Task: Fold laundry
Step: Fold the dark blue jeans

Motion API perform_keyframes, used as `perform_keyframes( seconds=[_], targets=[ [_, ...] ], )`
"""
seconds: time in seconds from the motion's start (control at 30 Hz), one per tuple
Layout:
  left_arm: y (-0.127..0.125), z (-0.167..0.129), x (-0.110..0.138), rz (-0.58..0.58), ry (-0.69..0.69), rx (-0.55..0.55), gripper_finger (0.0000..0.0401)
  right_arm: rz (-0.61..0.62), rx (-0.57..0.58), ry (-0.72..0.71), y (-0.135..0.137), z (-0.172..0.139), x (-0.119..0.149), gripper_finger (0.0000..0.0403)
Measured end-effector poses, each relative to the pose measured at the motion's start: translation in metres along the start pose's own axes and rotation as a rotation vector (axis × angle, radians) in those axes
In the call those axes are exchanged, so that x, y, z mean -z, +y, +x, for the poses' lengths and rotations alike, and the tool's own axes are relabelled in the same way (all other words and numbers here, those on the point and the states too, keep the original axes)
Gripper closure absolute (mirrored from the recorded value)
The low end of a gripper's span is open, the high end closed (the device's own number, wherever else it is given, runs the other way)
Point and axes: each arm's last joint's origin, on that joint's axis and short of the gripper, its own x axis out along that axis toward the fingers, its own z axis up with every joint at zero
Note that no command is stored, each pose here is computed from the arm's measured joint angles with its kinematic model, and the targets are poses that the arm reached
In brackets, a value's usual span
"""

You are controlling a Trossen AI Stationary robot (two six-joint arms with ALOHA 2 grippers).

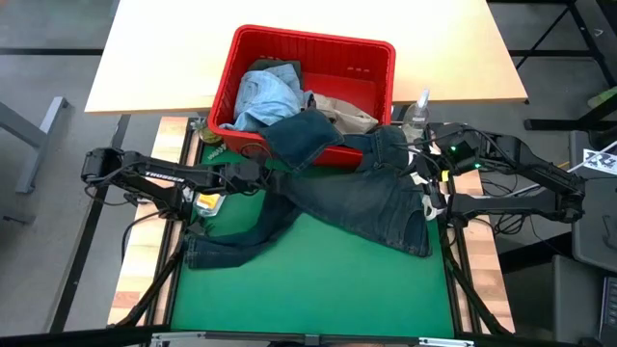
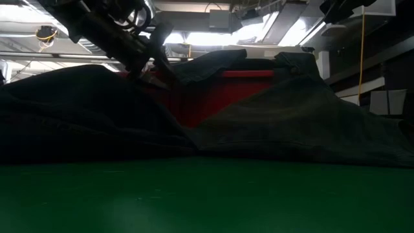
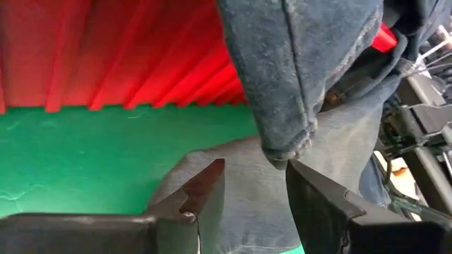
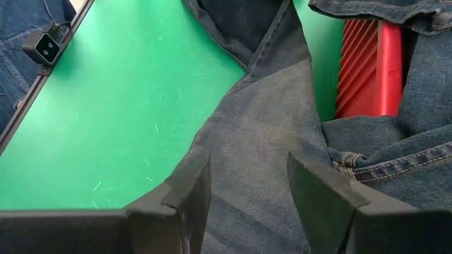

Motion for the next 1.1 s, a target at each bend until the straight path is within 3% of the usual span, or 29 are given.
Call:
perform_keyframes(
  seconds=[0.37, 0.9, 1.1],
  targets=[
    [-0.008, 0.0, -0.005, 0.116, -0.062, 0.067, 0.0257, 0.001, 0.001, 0.0, 0.0, 0.0, 0.0, 0.0217],
    [0.001, 0.004, -0.02, 0.191, -0.139, 0.008, 0.0257, -0.019, 0.001, 0.0, 0.0, 0.0, 0.0, 0.0217],
    [0.0, 0.005, -0.025, 0.172, -0.174, 0.023, 0.0301, -0.02, 0.001, 0.0, 0.0, 0.0, 0.0, 0.0217]
  ],
)
